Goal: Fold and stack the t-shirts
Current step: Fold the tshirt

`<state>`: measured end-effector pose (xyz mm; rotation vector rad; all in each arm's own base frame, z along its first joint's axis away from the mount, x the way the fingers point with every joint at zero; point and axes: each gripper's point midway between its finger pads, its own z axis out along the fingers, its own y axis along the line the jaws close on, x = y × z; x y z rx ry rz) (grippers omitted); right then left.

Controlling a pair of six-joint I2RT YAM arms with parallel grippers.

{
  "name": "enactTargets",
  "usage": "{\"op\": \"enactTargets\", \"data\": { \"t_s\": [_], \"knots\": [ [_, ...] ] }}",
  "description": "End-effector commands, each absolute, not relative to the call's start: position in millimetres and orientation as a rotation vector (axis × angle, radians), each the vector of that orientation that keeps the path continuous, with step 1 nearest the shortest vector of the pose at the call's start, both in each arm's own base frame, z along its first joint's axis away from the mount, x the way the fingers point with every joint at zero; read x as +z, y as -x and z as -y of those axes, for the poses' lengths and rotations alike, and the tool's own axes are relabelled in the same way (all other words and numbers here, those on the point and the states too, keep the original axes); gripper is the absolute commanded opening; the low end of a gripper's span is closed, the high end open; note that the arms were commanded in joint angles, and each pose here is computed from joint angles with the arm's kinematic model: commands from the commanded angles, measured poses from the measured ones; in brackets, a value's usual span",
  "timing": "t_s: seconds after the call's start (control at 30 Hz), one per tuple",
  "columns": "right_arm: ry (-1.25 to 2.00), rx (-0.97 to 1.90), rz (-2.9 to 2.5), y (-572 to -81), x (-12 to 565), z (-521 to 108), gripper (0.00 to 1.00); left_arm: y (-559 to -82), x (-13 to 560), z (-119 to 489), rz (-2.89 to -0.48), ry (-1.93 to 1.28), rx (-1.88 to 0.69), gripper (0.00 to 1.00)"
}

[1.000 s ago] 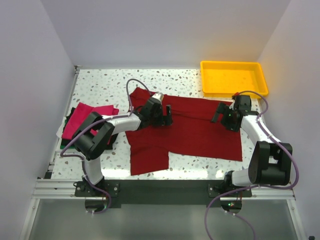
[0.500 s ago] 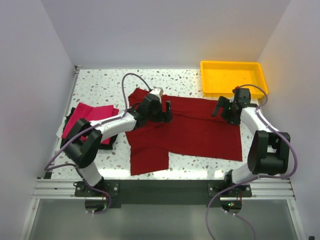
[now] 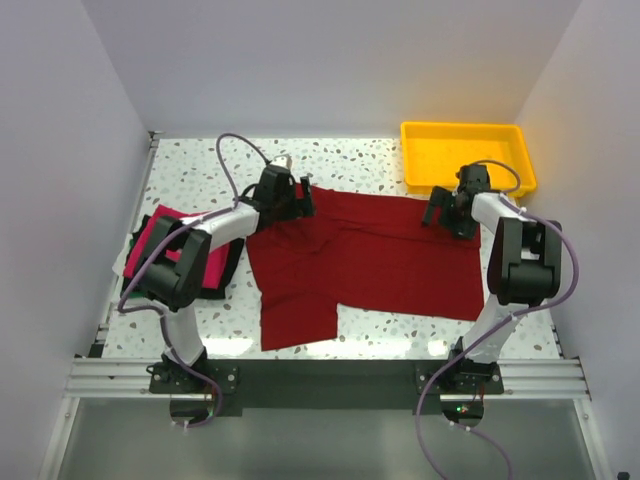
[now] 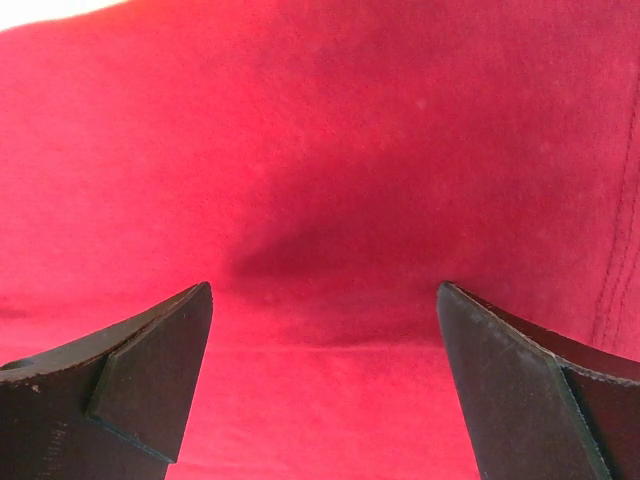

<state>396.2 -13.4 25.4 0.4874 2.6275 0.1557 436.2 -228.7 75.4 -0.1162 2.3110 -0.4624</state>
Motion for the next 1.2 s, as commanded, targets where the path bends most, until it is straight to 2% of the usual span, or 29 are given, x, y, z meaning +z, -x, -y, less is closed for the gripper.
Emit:
{"op": "enactTargets", "data": {
  "t_s": [0.0,0.13,0.43,0.6,0.73,0.8,0.83,0.9,0.93,0.97,1.03,1.17],
  "knots": [
    [-0.447,0.099,-2.608,-412.9,27.4,23.4,0.99,-449.2,77.5,236.2,-2.282,0.070,-0.460,1.00],
    [-0.429,0.069,-2.619,-421.7,19.6,29.8,0.99,-454.2,55.7,224.7,-2.312,0.104,-0.382,1.00],
    [-0.393,0.059,-2.613,-435.4,12.8,34.2,0.99,-460.4,32.9,231.2,-2.368,0.105,-0.407,1.00],
    [-0.392,0.068,-2.598,-433.9,28.7,33.6,0.99,-463.3,53.8,232.2,-2.342,0.103,-0.416,1.00],
    [-0.434,0.093,-2.566,-419.3,50.1,29.1,0.99,-456.0,100.2,229.4,-2.275,0.095,-0.446,1.00],
    [-0.446,0.108,-2.537,-407.7,66.4,26.2,0.99,-444.0,108.3,223.2,-2.276,0.106,-0.432,1.00],
    [-0.452,0.120,-2.526,-403.5,72.6,23.7,0.99,-437.2,130.2,223.4,-2.234,0.110,-0.451,1.00],
    [-0.473,0.133,-2.500,-387.6,87.1,21.2,0.99,-417.1,130.6,216.0,-2.239,0.120,-0.424,1.00],
    [-0.489,0.145,-2.488,-382.4,90.9,18.8,0.99,-404.8,151.2,219.6,-2.195,0.108,-0.444,1.00],
    [-0.496,0.159,-2.444,-377.6,106.8,17.6,0.99,-390.7,142.9,215.3,-2.216,0.110,-0.419,1.00],
    [-0.529,0.179,-2.448,-361.2,105.1,13.4,0.99,-362.9,152.9,214.0,-2.218,0.112,-0.382,1.00],
    [-0.547,0.237,-2.414,-335.0,113.6,3.1,0.99,-301.5,130.1,200.9,-2.295,0.128,-0.316,1.00]
  ]
}}
